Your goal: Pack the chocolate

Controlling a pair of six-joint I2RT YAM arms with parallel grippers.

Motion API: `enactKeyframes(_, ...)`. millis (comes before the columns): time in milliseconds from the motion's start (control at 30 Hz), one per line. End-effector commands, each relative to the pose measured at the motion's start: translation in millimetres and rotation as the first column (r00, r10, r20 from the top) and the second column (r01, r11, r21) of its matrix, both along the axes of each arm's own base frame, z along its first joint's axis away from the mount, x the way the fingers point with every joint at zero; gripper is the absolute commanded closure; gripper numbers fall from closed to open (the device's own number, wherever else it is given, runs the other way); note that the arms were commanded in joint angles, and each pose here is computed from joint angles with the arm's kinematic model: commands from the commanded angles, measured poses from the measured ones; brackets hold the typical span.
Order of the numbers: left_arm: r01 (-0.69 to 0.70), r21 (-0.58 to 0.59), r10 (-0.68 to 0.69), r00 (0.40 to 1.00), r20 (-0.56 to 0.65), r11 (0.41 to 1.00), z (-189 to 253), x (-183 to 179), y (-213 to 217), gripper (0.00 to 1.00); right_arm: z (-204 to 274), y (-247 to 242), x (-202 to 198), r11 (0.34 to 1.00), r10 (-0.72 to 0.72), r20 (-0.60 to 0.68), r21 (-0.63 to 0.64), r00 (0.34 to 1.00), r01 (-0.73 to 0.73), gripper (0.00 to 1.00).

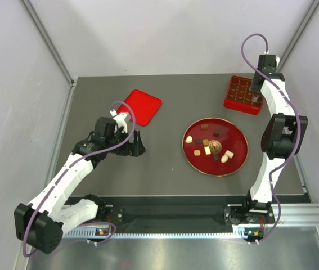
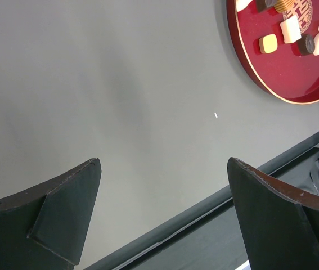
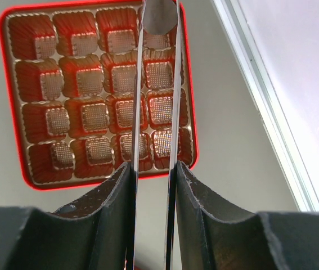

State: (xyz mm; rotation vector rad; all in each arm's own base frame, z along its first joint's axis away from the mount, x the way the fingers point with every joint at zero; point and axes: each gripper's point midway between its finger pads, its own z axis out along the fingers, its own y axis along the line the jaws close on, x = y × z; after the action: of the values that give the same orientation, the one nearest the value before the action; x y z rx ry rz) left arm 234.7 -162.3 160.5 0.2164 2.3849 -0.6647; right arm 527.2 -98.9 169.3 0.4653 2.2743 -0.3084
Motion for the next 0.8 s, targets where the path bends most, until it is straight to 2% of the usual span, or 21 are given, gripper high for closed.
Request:
enactKeyframes(0, 0.006, 0.004, -0.006, 1.000, 0.023, 1.000, 0.7, 1.1, -0.1, 0.01, 22.6, -15.7, 15.7, 0.999, -0.025, 0.085, -0.036, 0.996, 0.028, 0.69)
enactKeyframes(267, 0.004, 0.006, -0.004, 1.000, 0.019, 1.000, 0.0, 1.1, 0.1, 0.01, 20.0, -16.0, 19.4, 0.999, -0.023, 0.087, -0.036, 0.996, 0.026, 0.65)
enactKeyframes(400, 0.004, 0.008, -0.004, 1.000, 0.020, 1.000, -0.1, 1.3, 0.4, 0.01, 21.5, -17.0, 19.5, 0.999, -0.027, 0.090, -0.040, 0.996, 0.031, 0.60)
enactKeyframes(767, 0.008, 0.003, -0.008, 1.000, 0.022, 1.000, 1.6, 0.8, -0.5, 0.01, 39.5, -20.5, 16.4, 0.997, -0.040, 0.116, -0.059, 0.992, 0.047, 0.56)
